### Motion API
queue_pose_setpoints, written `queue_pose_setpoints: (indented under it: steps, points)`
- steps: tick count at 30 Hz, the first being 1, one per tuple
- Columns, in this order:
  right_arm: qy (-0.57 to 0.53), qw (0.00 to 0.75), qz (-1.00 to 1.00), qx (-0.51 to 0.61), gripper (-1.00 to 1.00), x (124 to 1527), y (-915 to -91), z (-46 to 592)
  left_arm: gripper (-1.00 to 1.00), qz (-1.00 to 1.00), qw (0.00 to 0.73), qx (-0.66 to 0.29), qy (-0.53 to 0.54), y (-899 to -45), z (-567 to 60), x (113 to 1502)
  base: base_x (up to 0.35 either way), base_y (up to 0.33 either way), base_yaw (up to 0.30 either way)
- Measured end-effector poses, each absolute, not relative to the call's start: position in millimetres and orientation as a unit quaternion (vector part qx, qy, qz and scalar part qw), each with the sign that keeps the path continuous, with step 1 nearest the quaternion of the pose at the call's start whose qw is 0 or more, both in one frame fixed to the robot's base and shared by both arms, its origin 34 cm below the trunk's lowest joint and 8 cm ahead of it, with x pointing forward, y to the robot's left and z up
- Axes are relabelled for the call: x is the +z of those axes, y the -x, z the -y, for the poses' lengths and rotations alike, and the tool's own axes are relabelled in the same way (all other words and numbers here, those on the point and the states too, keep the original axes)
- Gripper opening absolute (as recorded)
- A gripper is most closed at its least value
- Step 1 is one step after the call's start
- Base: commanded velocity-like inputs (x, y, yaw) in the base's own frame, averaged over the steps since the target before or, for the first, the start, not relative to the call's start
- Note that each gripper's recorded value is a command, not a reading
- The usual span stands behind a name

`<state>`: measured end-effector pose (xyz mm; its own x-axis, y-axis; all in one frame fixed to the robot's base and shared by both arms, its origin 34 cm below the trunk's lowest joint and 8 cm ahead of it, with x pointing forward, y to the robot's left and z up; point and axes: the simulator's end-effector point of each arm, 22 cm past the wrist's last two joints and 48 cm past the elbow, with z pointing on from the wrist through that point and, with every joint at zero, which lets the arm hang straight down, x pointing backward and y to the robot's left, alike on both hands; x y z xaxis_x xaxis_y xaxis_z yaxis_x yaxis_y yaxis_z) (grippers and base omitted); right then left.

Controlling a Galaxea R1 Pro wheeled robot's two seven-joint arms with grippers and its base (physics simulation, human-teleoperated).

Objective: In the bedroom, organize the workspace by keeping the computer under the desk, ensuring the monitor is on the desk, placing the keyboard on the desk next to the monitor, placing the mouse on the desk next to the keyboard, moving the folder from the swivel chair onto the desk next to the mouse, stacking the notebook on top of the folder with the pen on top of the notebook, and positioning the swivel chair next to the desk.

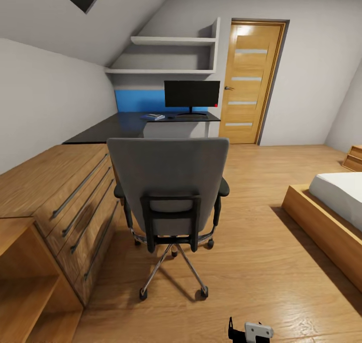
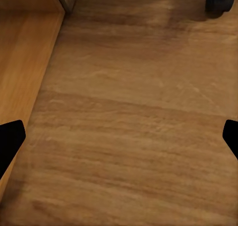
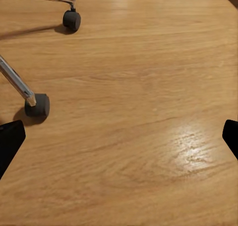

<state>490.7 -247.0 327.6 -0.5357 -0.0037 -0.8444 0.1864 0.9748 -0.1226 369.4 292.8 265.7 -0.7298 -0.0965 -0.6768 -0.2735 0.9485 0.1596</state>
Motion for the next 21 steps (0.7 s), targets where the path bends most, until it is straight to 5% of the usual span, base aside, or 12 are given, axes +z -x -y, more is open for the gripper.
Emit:
queue_pose_setpoints:
  steps: [4, 21]
  points:
    - [-0.050, 0.490, -0.870, -0.035, 1.00, 360.0, -556.1, 185.0, 1.00, -0.897, 0.420, 0.071, 0.118, -468.6, -239.5, 315.1, 0.000, 0.000, 0.000]
    - [-0.001, 0.434, -0.901, 0.020, 1.00, 397.2, -619.7, 123.0, 1.00, -0.931, 0.354, 0.013, 0.085, -568.8, -179.1, 376.1, 0.000, 0.000, 0.000]
